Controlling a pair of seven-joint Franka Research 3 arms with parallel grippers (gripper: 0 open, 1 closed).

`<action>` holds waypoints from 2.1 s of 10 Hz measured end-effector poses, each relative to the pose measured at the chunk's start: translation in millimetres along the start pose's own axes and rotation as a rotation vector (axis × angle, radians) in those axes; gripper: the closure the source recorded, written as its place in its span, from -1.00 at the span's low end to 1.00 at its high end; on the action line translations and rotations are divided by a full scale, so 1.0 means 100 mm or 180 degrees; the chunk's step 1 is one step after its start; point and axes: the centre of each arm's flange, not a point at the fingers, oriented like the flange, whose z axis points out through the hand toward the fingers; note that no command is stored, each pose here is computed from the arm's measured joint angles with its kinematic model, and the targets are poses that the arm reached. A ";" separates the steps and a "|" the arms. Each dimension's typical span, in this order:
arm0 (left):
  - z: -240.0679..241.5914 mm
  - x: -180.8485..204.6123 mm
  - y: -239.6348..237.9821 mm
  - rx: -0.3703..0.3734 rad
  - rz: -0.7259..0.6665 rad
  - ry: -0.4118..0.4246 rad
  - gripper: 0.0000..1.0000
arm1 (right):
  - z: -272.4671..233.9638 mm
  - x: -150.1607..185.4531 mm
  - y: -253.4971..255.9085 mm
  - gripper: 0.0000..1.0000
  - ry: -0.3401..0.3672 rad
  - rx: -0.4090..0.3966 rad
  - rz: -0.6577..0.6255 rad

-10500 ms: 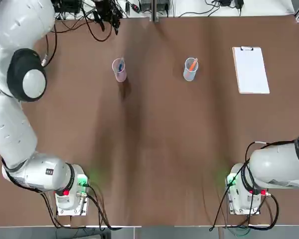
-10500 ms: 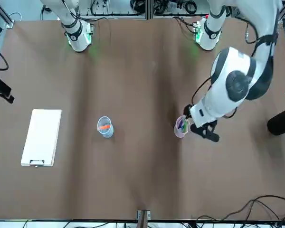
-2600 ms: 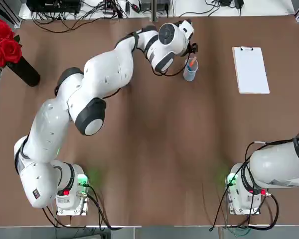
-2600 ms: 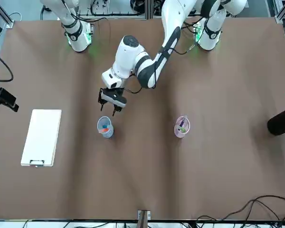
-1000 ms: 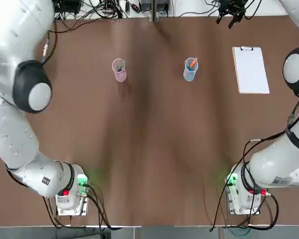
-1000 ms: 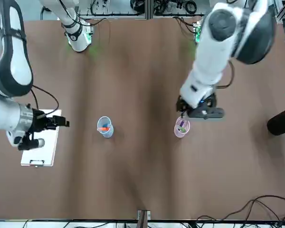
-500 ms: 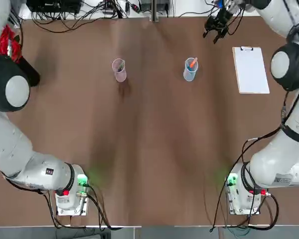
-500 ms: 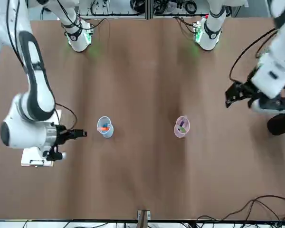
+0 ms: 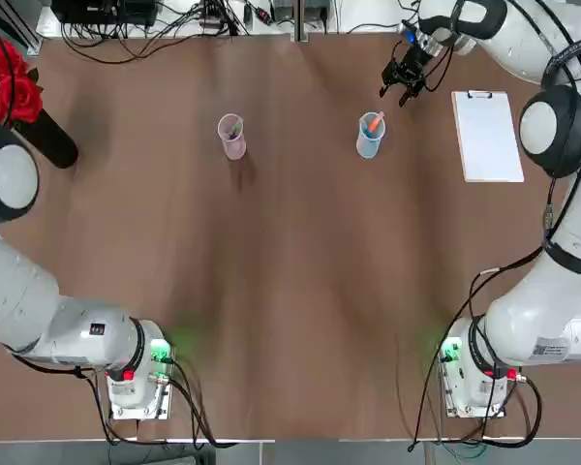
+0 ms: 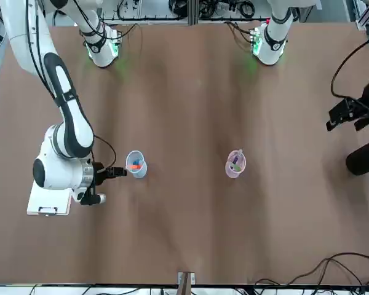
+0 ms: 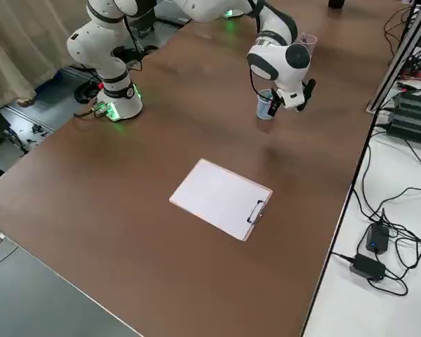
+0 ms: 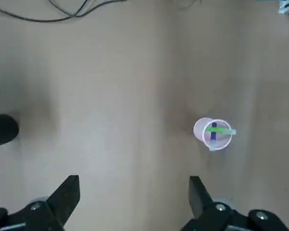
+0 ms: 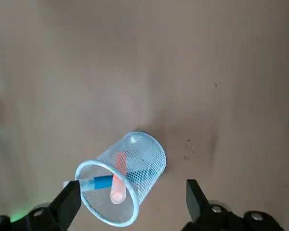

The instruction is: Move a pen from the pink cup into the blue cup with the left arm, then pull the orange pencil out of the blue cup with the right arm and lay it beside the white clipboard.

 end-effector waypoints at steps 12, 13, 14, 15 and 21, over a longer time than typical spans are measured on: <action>0.11 -0.30 -0.11 0.0152 -0.0011 -0.0071 -1.00 | 0.16 -0.13 -0.13 -0.07 0.0009 0.0005 -0.0040; 0.11 -0.30 -0.09 0.0151 0.0102 -0.0073 -1.00 | 0.17 -0.13 -0.15 -0.03 0.0008 0.0009 -0.0048; 0.11 -0.30 -0.08 0.0149 0.0195 -0.0076 -1.00 | 0.19 -0.13 -0.18 0.03 0.0018 0.0013 -0.0060; 0.12 -0.30 -0.07 0.0149 0.0245 -0.0083 -1.00 | 0.20 -0.13 -0.19 0.07 0.0032 0.0014 -0.0065; 0.17 -0.29 -0.04 0.0119 0.0254 -0.0111 -1.00 | 0.25 -0.15 -0.19 0.28 0.0033 0.0010 -0.0064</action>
